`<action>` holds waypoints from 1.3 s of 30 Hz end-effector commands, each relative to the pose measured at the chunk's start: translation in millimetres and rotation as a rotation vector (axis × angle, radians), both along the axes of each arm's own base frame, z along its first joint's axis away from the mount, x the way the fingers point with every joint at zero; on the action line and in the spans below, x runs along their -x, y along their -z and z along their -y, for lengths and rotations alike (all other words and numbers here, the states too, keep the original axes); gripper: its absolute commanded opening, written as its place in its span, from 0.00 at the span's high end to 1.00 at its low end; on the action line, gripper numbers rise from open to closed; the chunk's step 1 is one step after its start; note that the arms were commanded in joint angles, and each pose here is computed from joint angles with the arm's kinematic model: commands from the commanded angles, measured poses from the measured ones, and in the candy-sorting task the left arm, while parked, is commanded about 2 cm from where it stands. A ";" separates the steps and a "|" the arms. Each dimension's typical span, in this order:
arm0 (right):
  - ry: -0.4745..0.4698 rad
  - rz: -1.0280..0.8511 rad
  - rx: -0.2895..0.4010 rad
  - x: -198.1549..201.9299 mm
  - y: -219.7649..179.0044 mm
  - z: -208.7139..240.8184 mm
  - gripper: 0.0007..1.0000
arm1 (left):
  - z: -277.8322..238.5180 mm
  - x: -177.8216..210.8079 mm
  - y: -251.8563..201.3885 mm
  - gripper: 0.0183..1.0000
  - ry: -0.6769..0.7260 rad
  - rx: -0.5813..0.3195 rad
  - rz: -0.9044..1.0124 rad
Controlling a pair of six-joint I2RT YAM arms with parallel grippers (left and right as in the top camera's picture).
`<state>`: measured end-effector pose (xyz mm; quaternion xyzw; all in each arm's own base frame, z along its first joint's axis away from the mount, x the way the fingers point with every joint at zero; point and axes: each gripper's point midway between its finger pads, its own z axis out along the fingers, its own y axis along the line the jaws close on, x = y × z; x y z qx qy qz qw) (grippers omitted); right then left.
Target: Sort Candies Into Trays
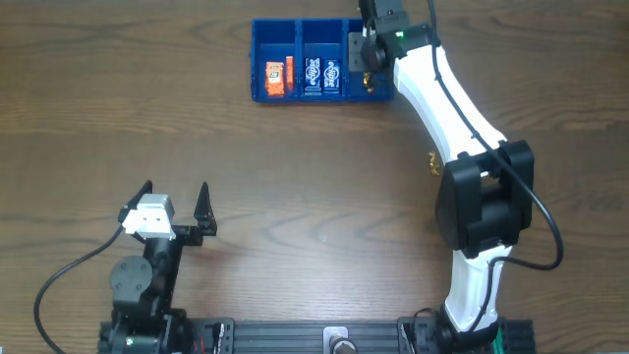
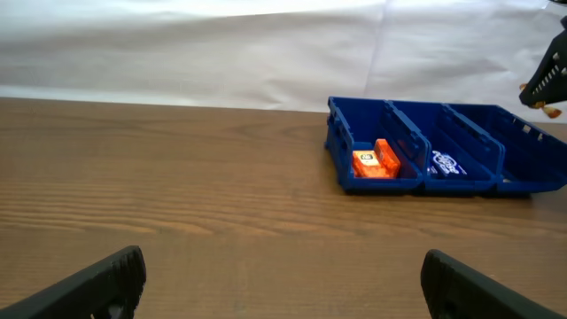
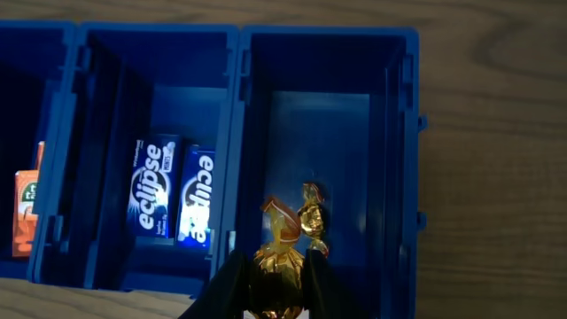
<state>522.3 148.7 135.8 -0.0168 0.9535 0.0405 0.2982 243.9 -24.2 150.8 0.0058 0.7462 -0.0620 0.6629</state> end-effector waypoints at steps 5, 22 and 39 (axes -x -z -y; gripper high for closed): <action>0.019 0.053 0.006 -14.8 -12.7 9.8 0.73 | 0.5 1.2 16.4 0.00 0.007 -0.019 -0.050; 0.037 0.067 0.064 82.1 -56.3 72.3 0.36 | 0.5 1.3 16.5 0.00 0.007 -0.019 -0.051; 0.209 -0.317 0.035 173.6 85.5 155.8 0.41 | 0.5 1.3 16.5 0.00 0.007 -0.019 -0.051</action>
